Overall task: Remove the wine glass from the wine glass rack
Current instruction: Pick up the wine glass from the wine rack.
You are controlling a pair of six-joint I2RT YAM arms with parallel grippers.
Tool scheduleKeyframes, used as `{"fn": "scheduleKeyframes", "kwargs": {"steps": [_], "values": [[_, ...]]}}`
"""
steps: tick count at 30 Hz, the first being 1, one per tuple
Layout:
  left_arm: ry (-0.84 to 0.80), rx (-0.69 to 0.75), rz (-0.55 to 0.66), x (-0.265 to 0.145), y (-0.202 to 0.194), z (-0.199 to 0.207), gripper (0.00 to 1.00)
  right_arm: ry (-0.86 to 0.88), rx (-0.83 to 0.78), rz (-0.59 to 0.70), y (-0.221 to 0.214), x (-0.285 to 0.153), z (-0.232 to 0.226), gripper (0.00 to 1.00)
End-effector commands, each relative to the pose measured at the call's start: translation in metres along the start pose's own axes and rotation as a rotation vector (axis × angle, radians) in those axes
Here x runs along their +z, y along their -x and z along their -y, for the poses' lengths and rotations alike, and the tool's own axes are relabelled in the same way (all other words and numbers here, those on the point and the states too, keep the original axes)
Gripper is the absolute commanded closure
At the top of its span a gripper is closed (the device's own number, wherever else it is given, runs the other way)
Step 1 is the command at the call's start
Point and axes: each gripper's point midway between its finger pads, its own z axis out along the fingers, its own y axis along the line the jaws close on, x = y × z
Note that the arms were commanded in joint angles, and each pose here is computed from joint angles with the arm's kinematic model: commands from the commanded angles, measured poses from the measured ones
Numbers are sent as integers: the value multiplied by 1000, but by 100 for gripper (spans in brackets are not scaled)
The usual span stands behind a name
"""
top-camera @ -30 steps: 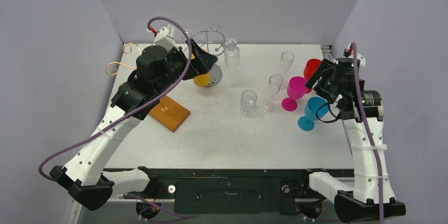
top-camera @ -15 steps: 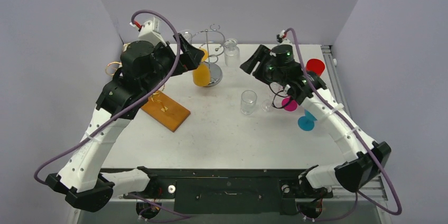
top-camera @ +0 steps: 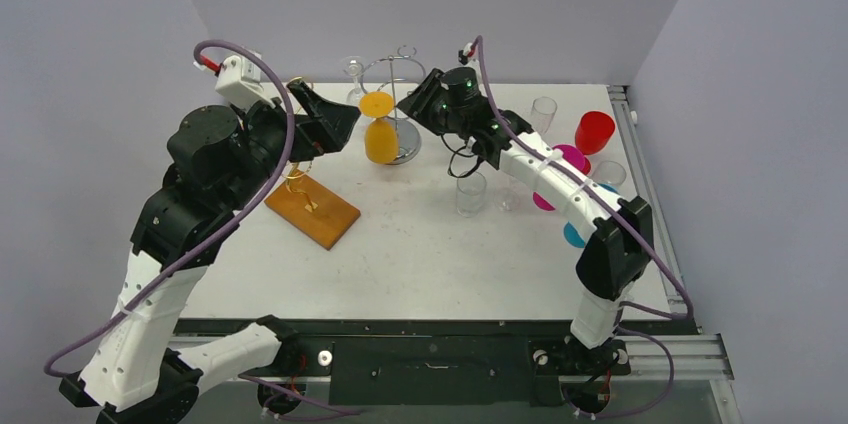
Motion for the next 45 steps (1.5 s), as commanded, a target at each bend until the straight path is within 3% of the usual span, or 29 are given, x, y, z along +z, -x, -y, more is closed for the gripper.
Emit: {"fn": "scheduleKeyframes", "kwargs": {"steps": [1, 19, 24, 33, 45], "values": [[0, 17, 26, -11, 8, -2, 4, 70, 64, 98, 16, 18, -26, 64], [2, 29, 43, -23, 12, -4, 4, 58, 110, 112, 4, 61, -20, 68], [3, 28, 52, -26, 14, -5, 4, 52, 114, 125, 5, 64, -20, 69], [0, 24, 56, -27, 15, -4, 4, 52, 128, 116, 2, 72, -18, 80], [0, 22, 50, -26, 13, -4, 4, 18, 115, 105, -2, 75, -12, 81]]}}
